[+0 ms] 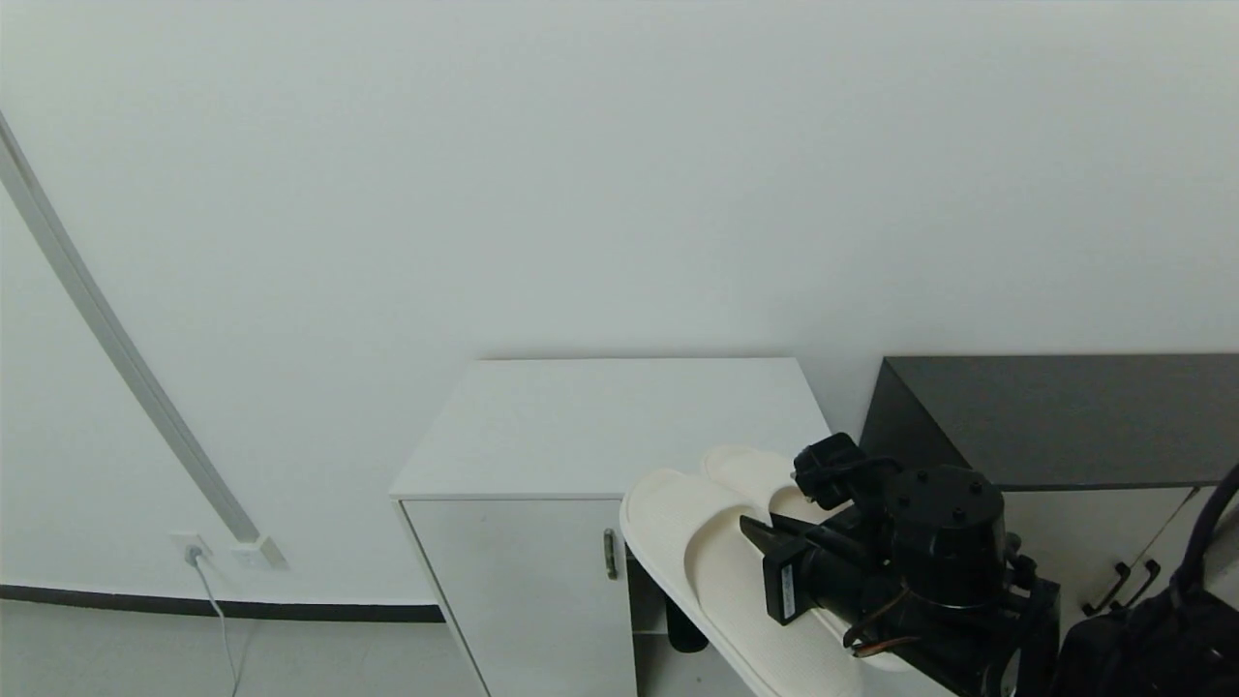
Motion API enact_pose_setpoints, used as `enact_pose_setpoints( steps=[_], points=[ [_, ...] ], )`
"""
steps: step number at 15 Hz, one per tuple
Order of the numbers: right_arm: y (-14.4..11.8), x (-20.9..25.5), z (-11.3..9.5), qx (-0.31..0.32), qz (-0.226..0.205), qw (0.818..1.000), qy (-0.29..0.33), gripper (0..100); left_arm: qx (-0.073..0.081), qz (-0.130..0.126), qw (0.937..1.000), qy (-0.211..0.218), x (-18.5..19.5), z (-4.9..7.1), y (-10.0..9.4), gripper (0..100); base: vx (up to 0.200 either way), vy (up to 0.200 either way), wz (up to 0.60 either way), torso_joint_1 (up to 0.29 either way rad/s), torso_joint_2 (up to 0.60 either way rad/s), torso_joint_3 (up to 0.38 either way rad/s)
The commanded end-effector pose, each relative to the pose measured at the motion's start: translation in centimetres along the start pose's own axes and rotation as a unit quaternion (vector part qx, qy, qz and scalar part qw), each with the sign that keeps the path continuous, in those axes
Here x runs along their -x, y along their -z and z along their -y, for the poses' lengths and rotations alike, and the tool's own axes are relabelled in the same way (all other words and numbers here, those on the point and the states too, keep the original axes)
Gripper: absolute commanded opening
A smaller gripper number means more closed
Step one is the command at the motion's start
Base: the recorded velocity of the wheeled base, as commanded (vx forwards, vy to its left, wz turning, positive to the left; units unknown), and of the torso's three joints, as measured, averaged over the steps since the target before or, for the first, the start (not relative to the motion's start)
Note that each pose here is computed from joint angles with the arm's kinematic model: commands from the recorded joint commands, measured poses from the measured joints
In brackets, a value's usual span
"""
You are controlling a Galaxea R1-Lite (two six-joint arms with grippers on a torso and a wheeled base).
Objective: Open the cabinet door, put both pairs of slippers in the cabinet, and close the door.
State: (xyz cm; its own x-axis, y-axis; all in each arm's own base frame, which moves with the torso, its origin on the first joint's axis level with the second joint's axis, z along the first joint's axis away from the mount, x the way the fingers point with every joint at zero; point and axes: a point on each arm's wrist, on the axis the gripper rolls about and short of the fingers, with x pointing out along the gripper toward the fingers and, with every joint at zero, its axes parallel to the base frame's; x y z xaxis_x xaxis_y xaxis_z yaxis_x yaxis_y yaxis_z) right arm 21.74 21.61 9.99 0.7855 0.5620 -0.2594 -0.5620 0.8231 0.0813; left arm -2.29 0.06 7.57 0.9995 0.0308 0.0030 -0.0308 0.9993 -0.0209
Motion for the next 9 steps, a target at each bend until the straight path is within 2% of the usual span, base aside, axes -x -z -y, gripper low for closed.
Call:
enact_pose_setpoints(
  steps=[1, 4, 9],
  points=[
    [0.56, -0.25, 0.04, 0.002, -0.006, 1.000, 0.001, 0, 0.000, -0.001, 1.0000, -0.001, -0.01, 0.00, 0.01, 0, -0.200, 0.000, 0.00, 0.007, 0.00, 0.007],
    [0.85, -0.24, 0.07, 0.014, 0.000, 1.000, 0.000, 0, 0.000, -0.001, 1.0000, -0.001, -0.01, 0.00, 0.01, 0, -0.200, 0.000, 0.00, 0.004, 0.00, -0.002],
    [1.03, -0.12, 0.12, 0.018, -0.003, 1.000, 0.001, 0, 0.000, 0.000, 1.0000, -0.001, 0.00, 0.00, -0.04, 0, 0.000, 0.000, 0.00, 0.000, 0.00, 0.000]
  ],
)
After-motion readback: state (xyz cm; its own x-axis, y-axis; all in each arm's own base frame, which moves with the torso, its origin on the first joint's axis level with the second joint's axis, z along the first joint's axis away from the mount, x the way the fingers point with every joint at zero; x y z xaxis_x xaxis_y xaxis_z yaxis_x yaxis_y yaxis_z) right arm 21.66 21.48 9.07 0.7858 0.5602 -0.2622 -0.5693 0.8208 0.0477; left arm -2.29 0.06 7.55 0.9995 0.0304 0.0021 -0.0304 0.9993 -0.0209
